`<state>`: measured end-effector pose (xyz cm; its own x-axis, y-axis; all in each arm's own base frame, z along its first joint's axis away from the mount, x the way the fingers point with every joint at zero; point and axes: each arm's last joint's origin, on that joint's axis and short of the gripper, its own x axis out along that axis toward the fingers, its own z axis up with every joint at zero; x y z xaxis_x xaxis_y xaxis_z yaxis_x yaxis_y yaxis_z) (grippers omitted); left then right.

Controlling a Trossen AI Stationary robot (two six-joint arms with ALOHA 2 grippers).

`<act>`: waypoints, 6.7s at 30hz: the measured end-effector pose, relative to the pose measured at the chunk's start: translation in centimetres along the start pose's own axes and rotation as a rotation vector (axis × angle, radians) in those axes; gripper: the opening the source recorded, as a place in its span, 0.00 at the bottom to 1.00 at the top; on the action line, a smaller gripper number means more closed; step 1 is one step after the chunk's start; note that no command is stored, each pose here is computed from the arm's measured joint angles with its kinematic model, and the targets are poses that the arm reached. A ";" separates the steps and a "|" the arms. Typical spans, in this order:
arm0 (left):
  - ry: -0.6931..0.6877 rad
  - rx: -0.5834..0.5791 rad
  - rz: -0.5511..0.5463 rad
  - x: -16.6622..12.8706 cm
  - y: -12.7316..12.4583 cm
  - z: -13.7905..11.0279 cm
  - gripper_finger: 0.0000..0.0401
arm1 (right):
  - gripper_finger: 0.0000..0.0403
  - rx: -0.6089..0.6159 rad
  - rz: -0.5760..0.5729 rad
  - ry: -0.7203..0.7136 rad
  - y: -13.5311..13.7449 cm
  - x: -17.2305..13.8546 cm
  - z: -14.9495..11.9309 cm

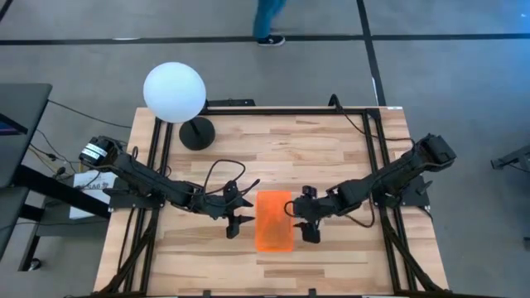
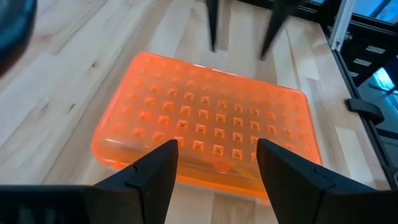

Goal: Pick & place school supplies into a supply box
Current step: Close the supply box cover

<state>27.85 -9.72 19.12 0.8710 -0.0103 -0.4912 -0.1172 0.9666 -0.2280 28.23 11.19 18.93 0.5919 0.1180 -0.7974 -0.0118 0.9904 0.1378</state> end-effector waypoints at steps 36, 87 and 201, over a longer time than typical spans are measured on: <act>0.043 -0.081 0.000 -0.4 -0.8 -0.9 0.54 | 0.59 0.041 0.009 -0.040 -0.4 5.2 -0.7; 0.003 0.030 0.185 0.0 1.1 -0.4 0.54 | 0.35 0.025 -0.127 -0.139 -5.2 1.9 2.0; 0.163 0.055 0.230 4.2 5.3 -1.9 0.54 | 0.25 -0.171 -0.123 -0.014 -6.5 5.0 -1.2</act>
<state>30.00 -5.08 14.27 0.7358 0.1746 -0.6543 -0.2735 0.9605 -0.0513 30.28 5.44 13.36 0.6086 -0.0042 -0.7935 -0.0750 0.9952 -0.0627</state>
